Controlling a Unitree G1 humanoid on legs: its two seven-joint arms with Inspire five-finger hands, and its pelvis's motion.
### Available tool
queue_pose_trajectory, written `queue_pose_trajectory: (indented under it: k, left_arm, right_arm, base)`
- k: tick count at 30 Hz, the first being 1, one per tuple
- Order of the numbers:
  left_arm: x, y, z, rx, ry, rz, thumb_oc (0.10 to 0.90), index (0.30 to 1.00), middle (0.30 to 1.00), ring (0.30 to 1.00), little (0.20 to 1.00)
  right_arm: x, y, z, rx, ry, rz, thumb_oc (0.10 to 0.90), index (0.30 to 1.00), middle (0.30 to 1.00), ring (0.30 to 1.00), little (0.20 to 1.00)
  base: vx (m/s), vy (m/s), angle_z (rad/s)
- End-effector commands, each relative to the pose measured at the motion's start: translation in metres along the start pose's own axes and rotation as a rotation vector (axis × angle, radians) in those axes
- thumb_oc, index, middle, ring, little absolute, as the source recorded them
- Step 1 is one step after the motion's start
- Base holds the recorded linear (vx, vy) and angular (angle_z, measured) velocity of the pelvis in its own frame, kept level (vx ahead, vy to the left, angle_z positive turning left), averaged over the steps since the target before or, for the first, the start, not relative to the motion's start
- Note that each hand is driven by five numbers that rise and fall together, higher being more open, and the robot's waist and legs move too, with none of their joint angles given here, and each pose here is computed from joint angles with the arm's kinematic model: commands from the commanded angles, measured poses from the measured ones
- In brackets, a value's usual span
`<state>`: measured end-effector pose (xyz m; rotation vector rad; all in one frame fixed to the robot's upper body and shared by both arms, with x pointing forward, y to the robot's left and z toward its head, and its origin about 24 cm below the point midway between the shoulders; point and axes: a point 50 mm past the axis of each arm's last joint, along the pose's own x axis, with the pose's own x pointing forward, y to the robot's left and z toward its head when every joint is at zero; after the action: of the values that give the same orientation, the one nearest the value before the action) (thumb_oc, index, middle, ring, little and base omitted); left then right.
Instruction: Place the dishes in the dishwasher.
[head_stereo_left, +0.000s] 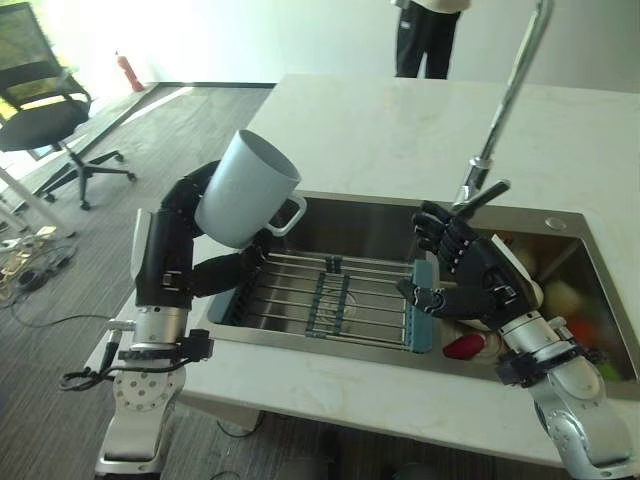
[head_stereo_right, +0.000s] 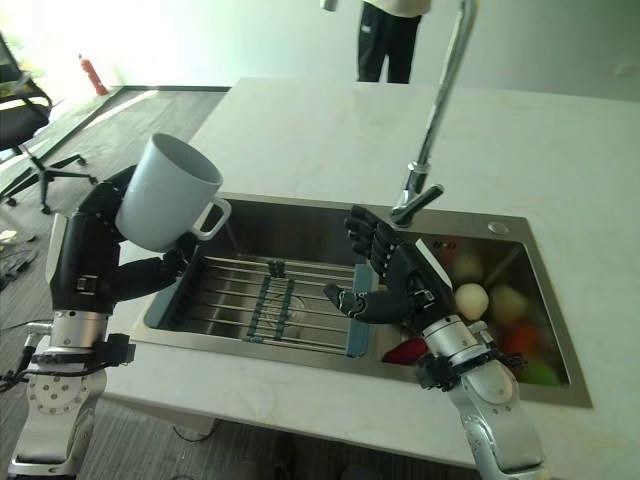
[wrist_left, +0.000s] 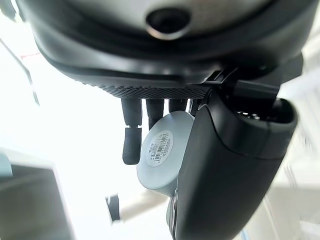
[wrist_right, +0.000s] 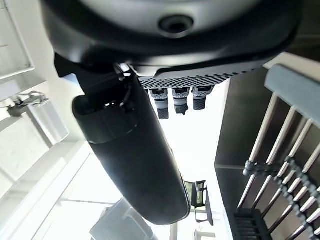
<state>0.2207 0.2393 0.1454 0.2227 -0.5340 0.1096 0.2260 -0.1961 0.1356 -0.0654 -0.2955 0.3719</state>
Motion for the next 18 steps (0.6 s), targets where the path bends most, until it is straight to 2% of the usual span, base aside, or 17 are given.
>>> queue_pose_trajectory:
  k: [1, 4, 7, 11, 18]
  left_arm:
    - [0.013, 0.016, 0.054, -0.054, -0.336, 0.081, 0.4, 0.3, 0.3, 0.3, 0.3]
    - [0.003, 0.021, 0.054, -0.074, -0.305, 0.106, 0.4, 0.3, 0.3, 0.3, 0.3]
    - [0.004, 0.021, 0.051, -0.148, -0.31, 0.105, 0.4, 0.3, 0.3, 0.3, 0.3]
    - [0.001, 0.024, 0.052, -0.207, -0.336, 0.15, 0.4, 0.3, 0.3, 0.3, 0.3]
    - [-0.001, 0.02, 0.05, -0.265, -0.358, 0.107, 0.4, 0.3, 0.3, 0.3, 0.3]
  right_arm:
    - [0.007, -0.001, 0.061, -0.016, -0.393, -0.022, 0.8, 0.9, 0.9, 0.9, 0.9]
    - [0.006, 0.001, 0.063, 0.006, -0.398, -0.015, 0.8, 0.9, 0.9, 0.9, 0.9]
    - [0.002, -0.006, 0.063, -0.015, -0.395, -0.081, 0.8, 0.9, 0.9, 0.9, 0.9]
    - [0.0, -0.016, 0.066, -0.051, -0.403, -0.085, 0.8, 0.9, 0.9, 0.9, 0.9]
    - [-0.007, -0.027, 0.065, -0.082, -0.426, -0.153, 0.8, 0.9, 0.9, 0.9, 0.9]
  base:
    - [-0.01, -0.092, 0.39]
    - [-0.04, -0.047, 0.5]
    - [-0.2, 0.042, 1.67]
    - [-0.14, 0.182, 1.97]
    - [-0.14, 0.248, 1.0]
